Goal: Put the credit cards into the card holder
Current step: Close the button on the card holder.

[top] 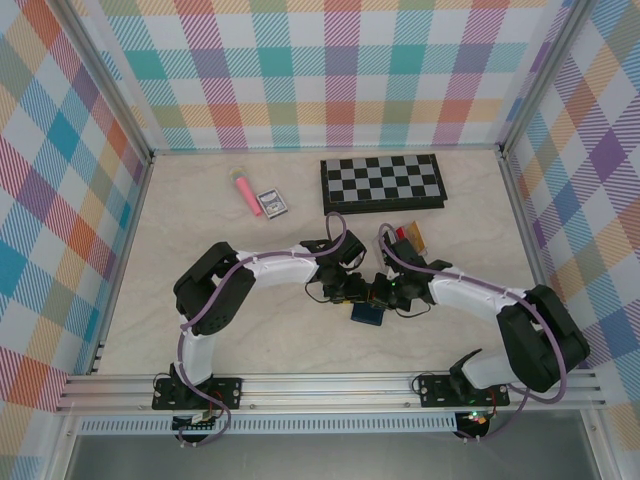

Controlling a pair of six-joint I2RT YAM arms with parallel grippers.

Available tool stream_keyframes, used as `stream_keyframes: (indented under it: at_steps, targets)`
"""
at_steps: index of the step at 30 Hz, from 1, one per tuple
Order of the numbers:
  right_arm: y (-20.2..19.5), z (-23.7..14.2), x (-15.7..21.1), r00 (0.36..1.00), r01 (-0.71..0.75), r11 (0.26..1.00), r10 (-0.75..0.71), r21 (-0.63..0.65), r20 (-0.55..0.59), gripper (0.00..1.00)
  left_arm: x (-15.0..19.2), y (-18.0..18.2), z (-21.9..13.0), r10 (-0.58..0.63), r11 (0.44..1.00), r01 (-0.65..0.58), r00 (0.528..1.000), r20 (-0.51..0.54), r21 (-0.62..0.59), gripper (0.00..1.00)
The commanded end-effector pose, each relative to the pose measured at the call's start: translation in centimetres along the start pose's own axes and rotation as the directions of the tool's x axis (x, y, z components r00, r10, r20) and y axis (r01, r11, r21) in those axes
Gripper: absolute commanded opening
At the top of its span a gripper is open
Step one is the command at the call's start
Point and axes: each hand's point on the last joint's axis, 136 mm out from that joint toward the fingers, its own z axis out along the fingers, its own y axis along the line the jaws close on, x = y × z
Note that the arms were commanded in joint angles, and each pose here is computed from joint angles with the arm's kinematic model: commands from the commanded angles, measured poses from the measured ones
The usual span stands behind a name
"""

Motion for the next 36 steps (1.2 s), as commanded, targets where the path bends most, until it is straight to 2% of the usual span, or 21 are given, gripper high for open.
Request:
stream_keyframes:
  at_steps: [1, 4, 8, 16, 24, 36]
  targets:
    - [-1.7, 0.0, 0.5, 1.0, -0.007, 0.998, 0.006, 0.062, 0.01, 0.0, 1.3, 2.1, 1.9, -0.014, 0.997, 0.011, 0.999, -0.035, -0.075, 0.31]
    - [-0.1, -1.4, -0.3, 0.999, 0.017, 1.0, -0.017, 0.009, 0.052, 0.0, 1.3, 2.2, 1.9, -0.014, 0.997, 0.011, 0.999, -0.034, -0.077, 0.31]
    - [0.3, -1.4, -0.3, 0.998, 0.023, 1.0, -0.023, -0.011, 0.053, 0.0, 1.3, 2.2, 2.1, -0.015, 0.997, 0.012, 0.999, -0.037, -0.077, 0.31]
    - [-0.2, -0.2, -0.1, 1.0, 0.008, 1.0, -0.009, 0.007, 0.022, 0.0, 1.3, 2.1, 2.0, -0.014, 0.997, 0.012, 0.999, -0.036, -0.075, 0.31]
    - [-2.3, 0.4, 1.0, 1.0, -0.007, 0.997, 0.007, 0.079, -0.011, 0.0, 1.2, 2.1, 1.9, -0.013, 0.997, 0.011, 0.999, -0.033, -0.076, 0.31]
    - [-3.2, 0.9, 2.4, 0.999, 0.031, 0.998, -0.03, 0.062, -0.012, 0.0, 1.2, 2.2, 2.1, -0.021, 0.997, 0.019, 0.999, -0.032, -0.077, 0.31]
